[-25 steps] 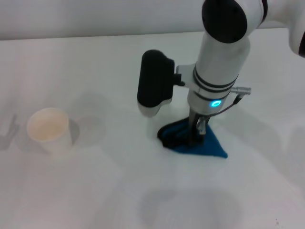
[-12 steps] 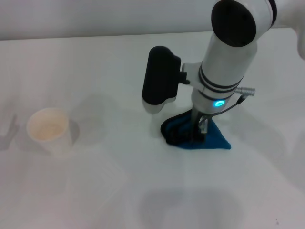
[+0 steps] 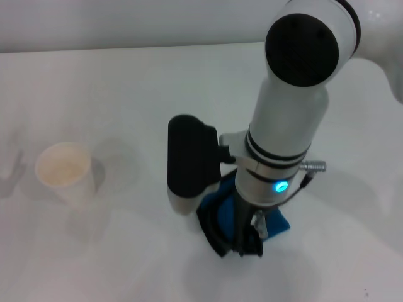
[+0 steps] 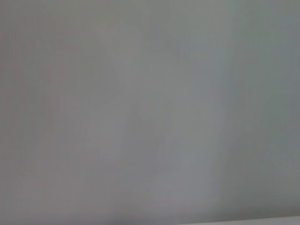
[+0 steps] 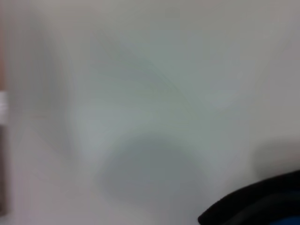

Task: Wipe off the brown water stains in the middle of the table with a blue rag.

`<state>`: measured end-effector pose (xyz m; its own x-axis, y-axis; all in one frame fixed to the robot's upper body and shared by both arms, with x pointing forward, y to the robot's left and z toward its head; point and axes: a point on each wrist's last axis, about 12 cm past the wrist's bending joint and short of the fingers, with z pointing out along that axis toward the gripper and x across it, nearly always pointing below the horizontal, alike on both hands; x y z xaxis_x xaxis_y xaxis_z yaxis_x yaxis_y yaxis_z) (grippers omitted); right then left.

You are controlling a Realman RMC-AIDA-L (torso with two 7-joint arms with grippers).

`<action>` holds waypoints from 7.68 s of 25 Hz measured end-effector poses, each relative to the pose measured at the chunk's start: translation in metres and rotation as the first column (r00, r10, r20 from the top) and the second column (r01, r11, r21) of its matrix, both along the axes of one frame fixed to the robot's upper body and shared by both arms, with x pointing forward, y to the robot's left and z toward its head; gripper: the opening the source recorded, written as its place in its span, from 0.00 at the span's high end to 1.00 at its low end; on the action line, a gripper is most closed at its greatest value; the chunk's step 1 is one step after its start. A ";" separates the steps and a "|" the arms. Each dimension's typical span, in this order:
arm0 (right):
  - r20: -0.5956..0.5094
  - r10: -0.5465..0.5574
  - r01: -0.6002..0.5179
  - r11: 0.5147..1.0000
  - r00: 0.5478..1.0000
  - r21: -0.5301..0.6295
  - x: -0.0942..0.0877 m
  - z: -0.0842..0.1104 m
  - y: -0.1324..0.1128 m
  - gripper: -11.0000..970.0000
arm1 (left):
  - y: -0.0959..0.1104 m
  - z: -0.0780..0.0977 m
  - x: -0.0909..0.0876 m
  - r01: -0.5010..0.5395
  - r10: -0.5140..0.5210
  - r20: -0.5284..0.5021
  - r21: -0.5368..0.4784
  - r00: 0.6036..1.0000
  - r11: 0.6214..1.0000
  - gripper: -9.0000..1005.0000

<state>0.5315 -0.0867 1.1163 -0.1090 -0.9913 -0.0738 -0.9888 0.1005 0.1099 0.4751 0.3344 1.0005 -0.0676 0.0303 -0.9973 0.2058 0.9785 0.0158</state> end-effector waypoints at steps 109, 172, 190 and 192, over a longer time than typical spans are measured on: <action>0.384 -0.444 0.529 0.835 0.810 -0.151 0.066 0.010 -0.143 0.17 | 0.000 0.001 0.002 0.007 -0.007 0.001 0.006 1.000 1.000 0.13; 0.311 -0.852 0.385 0.478 0.421 0.790 0.049 0.065 -0.242 0.71 | 0.004 0.004 0.006 -0.002 0.002 0.011 0.013 1.000 1.000 0.12; 0.101 -0.946 0.207 0.170 0.309 0.963 0.005 -0.014 -0.317 0.98 | -0.001 0.008 0.014 0.005 -0.005 0.022 0.013 1.000 1.000 0.12; 0.107 -0.948 0.181 0.167 0.299 0.969 0.000 -0.019 -0.320 0.98 | -0.002 0.009 0.016 0.009 -0.009 0.025 0.013 1.000 1.000 0.12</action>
<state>0.5310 -0.4072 1.0975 -0.1432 -0.0423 -0.9888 -0.3808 0.9245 0.0156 0.4912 0.3324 1.0091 -0.0422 0.0434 -0.9982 0.2137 0.9763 0.0334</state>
